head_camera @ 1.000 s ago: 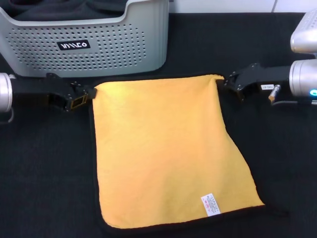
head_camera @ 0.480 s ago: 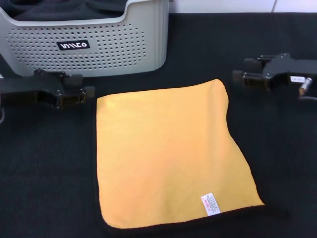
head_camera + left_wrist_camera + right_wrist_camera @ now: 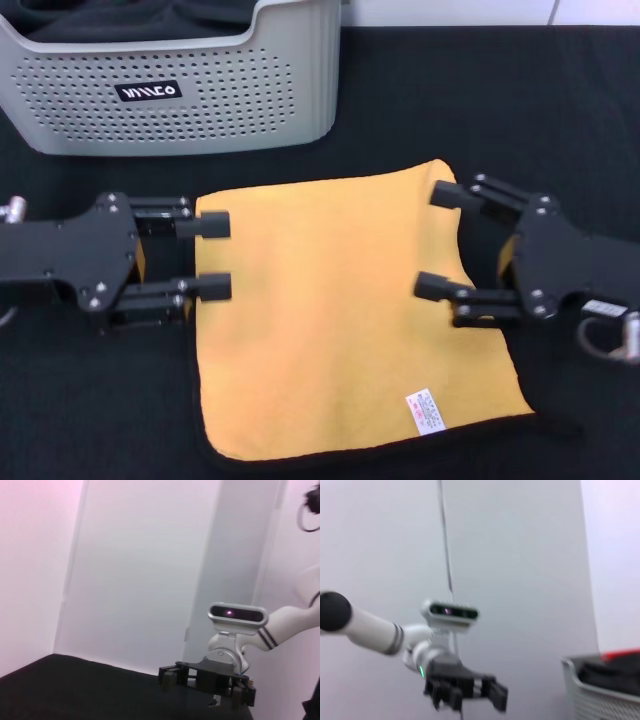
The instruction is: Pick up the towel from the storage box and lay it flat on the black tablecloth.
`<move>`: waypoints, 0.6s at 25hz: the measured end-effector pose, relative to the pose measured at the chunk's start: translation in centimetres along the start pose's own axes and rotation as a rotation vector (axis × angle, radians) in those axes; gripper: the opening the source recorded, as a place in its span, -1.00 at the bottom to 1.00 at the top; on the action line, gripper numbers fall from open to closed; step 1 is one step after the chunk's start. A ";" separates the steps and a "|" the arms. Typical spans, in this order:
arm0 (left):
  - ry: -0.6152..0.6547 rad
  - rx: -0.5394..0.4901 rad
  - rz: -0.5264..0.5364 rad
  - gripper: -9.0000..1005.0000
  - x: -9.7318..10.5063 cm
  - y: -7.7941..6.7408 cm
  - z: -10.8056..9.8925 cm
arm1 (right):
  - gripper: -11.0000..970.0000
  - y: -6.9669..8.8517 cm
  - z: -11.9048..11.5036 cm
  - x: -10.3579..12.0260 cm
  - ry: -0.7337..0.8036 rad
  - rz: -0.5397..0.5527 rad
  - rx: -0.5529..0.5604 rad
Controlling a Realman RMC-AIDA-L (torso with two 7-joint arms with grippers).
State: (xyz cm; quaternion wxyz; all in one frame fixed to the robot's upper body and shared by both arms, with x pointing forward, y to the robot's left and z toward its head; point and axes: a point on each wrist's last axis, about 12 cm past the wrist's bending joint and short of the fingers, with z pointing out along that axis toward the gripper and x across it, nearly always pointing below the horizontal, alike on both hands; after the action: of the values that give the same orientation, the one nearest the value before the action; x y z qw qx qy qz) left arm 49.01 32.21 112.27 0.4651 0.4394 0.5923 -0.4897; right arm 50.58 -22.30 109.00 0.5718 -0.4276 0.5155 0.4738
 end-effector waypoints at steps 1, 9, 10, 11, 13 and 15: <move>-0.002 0.009 0.003 0.16 0.2 -0.1 0.1 | 0.62 0.4 0.5 0.1 -0.011 -0.002 -0.004; -0.045 0.008 0.022 0.16 0.4 -0.1 0.0 | 0.81 -0.1 4.3 0.4 0.099 0.083 -0.117; -0.047 0.006 0.023 0.16 0.4 -0.1 -0.1 | 0.80 -0.2 4.6 0.4 0.112 0.090 -0.129; -0.048 0.005 0.022 0.16 0.4 -0.1 -0.1 | 0.79 -0.2 4.7 0.4 0.119 0.094 -0.137; -0.049 0.002 0.020 0.16 0.5 -0.2 -0.1 | 0.79 -0.3 4.8 0.4 0.127 0.098 -0.145; -0.051 -0.002 0.017 0.16 0.6 -0.3 -0.2 | 0.79 -0.3 4.8 0.3 0.129 0.099 -0.148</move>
State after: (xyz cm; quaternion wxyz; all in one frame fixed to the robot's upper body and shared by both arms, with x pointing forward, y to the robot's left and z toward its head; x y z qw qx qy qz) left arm 48.58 32.44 111.78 0.4848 0.4314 0.5770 -0.4960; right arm 51.76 -17.60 109.17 0.4798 -0.4724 0.5354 0.5098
